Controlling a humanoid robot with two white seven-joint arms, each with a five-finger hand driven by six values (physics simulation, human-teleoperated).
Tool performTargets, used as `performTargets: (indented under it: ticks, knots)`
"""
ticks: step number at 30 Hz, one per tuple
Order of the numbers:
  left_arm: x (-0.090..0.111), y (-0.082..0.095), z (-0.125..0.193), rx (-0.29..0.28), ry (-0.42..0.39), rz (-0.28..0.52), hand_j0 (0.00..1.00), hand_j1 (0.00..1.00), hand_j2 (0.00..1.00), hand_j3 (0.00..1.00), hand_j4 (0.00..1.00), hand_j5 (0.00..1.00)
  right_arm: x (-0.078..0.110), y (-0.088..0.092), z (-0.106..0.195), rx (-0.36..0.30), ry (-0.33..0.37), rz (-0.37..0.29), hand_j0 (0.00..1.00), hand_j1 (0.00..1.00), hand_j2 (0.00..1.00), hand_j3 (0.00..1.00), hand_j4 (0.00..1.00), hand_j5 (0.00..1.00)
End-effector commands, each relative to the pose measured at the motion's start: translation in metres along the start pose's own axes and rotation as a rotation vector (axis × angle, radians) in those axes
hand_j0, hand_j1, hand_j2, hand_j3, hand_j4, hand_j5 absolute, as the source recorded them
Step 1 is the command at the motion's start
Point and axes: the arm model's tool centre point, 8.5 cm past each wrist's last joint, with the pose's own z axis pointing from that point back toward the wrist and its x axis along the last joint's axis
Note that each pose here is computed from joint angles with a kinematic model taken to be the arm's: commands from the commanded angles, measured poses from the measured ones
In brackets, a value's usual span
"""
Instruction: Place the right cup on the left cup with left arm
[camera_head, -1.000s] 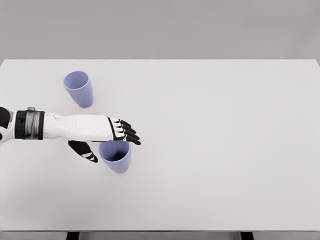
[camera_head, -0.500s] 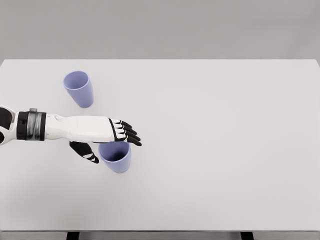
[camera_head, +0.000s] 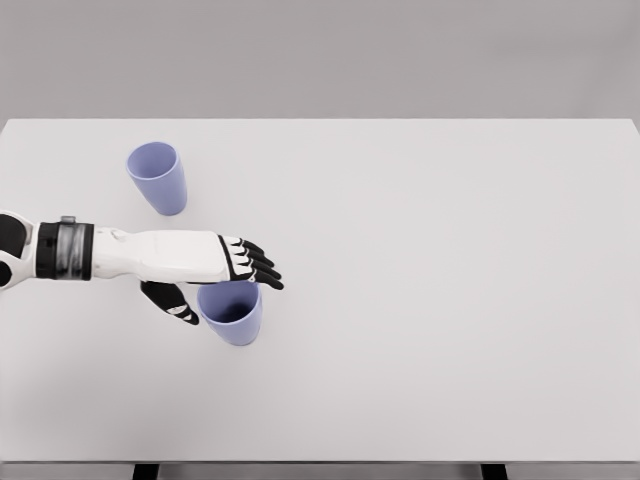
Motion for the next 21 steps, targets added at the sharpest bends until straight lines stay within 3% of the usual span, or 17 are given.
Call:
performTargets:
  ticks: [1, 18, 21]
  knots:
    - [0.000, 0.001, -0.001, 0.007, -0.003, 0.006, 1.00, 1.00, 1.00, 1.00, 1.00, 1.00, 0.000, 0.000, 0.000, 0.001, 0.000, 0.002, 1.00, 1.00, 1.00, 1.00, 1.00, 1.00]
    - [-0.005, -0.012, -0.004, -0.008, 0.008, 0.031, 1.00, 1.00, 1.00, 1.00, 1.00, 1.00, 0.000, 0.000, 0.000, 0.001, 0.000, 0.002, 1.00, 1.00, 1.00, 1.00, 1.00, 1.00]
    - [-0.005, -0.013, -0.003, -0.005, 0.009, 0.034, 0.77, 0.77, 0.77, 0.77, 0.77, 0.77, 0.000, 0.000, 0.000, 0.001, 0.001, 0.001, 1.00, 1.00, 1.00, 1.00, 1.00, 1.00]
